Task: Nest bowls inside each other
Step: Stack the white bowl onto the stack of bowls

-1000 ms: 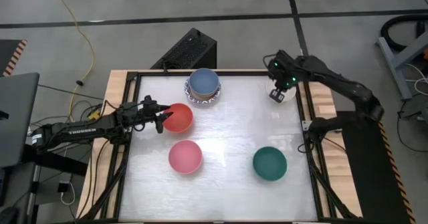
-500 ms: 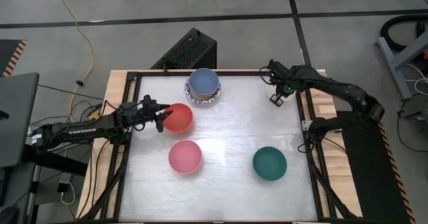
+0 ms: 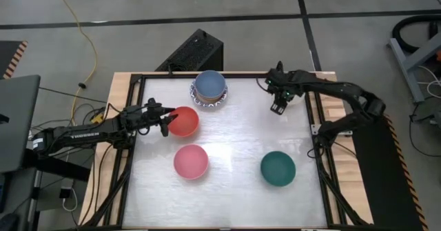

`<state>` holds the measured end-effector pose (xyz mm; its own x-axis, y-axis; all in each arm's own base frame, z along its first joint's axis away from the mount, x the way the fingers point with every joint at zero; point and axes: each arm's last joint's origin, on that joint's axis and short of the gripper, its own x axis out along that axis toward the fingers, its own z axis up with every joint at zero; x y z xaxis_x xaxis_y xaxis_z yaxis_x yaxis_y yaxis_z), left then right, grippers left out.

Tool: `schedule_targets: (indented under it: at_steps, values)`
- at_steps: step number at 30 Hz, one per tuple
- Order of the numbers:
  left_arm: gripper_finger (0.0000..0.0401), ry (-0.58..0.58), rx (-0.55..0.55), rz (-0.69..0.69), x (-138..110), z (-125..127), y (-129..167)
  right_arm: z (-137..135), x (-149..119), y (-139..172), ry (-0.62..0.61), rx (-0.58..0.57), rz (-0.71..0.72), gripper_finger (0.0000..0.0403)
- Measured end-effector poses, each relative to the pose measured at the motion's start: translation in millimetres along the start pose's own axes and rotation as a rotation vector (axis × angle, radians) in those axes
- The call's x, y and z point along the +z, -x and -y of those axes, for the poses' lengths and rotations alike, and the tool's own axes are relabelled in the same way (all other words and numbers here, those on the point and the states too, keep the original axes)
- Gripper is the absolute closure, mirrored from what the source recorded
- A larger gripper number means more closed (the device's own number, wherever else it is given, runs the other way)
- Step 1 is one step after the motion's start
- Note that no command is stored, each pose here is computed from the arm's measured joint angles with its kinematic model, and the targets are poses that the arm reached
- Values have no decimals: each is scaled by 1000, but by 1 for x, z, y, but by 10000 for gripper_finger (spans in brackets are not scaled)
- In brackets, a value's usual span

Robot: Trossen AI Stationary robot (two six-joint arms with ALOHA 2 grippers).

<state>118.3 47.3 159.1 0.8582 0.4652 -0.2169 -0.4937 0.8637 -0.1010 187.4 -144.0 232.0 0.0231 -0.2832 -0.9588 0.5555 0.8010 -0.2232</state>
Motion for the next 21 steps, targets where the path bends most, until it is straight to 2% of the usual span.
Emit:
schedule_targets:
  at_steps: [4,9,17,21]
  values:
    - [253,0,0,0,0,0,0,-1,6,-13,1,3,-38,178]
    - [253,-1,0,-2,0,0,0,-1,12,-34,-3,4,-108,178]
    - [253,-3,3,-24,-2,0,0,3,24,-76,-28,-10,-187,193]
    - [253,-4,3,-24,-2,0,0,2,27,-89,-7,-46,-214,221]
